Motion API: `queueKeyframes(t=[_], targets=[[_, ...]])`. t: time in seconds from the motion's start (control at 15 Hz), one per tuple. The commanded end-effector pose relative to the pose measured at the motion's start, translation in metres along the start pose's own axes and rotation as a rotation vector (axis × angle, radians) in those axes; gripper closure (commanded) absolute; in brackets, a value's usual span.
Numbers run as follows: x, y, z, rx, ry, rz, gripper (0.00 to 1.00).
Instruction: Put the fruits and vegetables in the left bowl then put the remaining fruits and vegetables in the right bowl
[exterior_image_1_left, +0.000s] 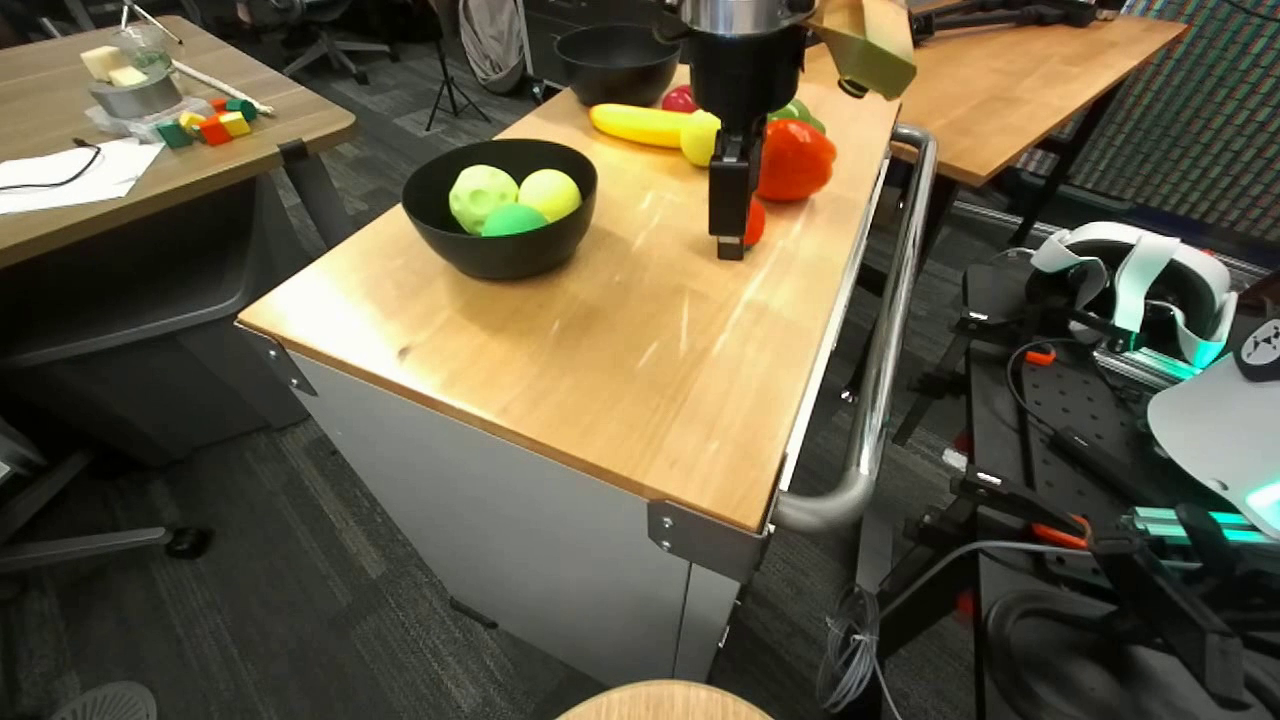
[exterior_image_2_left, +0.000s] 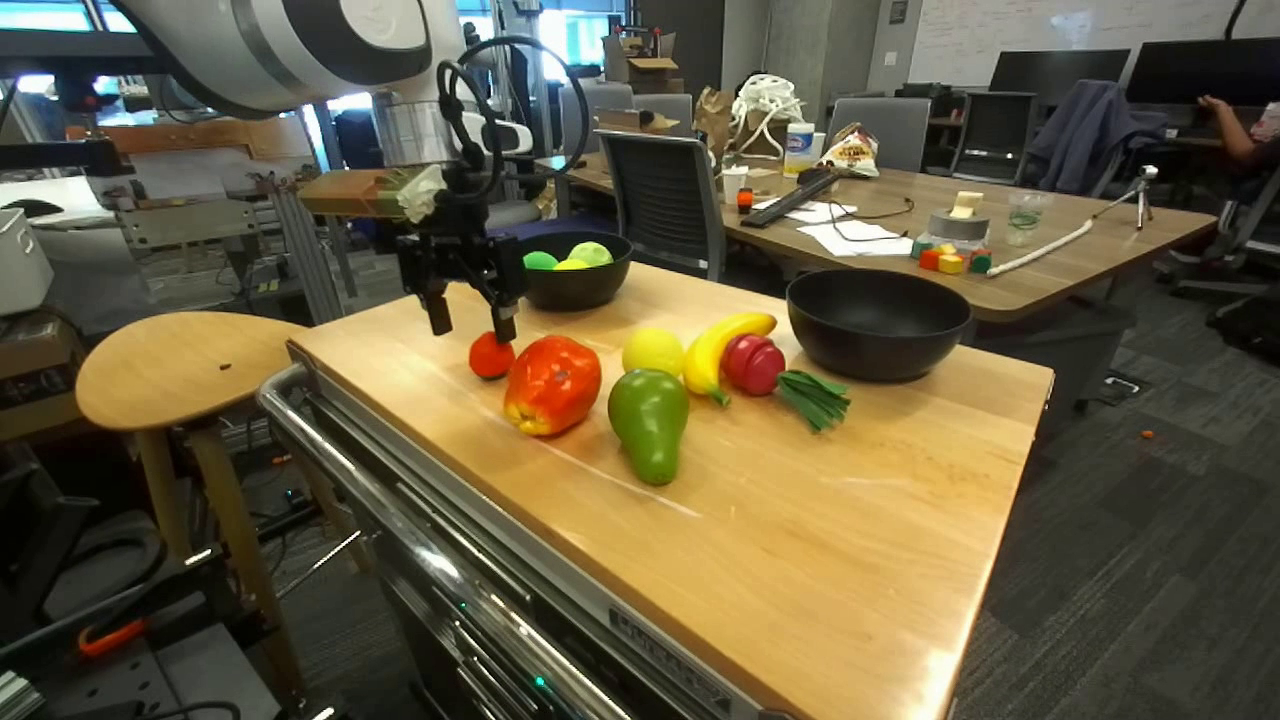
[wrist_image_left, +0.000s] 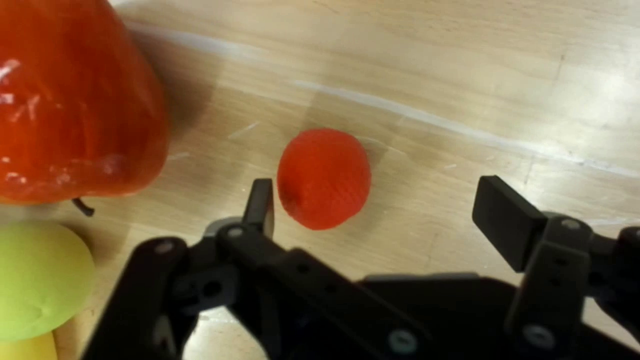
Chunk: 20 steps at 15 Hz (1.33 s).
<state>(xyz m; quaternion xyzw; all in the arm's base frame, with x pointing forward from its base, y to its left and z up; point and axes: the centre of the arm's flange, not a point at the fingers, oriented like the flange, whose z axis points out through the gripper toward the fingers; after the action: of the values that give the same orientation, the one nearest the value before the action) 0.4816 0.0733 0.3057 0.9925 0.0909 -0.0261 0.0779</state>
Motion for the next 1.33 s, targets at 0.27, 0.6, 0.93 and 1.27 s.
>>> queueKeyframes(t=[0.27, 0.6, 0.93, 1.27], targets=[[0.006, 0.000, 0.007, -0.058, -0.067, 0.017, 0.39], [0.014, 0.012, 0.005, -0.054, -0.090, 0.046, 0.78], [0.023, 0.066, -0.078, 0.005, 0.113, 0.150, 0.79], [0.065, 0.183, -0.133, 0.054, 0.280, 0.407, 0.79]])
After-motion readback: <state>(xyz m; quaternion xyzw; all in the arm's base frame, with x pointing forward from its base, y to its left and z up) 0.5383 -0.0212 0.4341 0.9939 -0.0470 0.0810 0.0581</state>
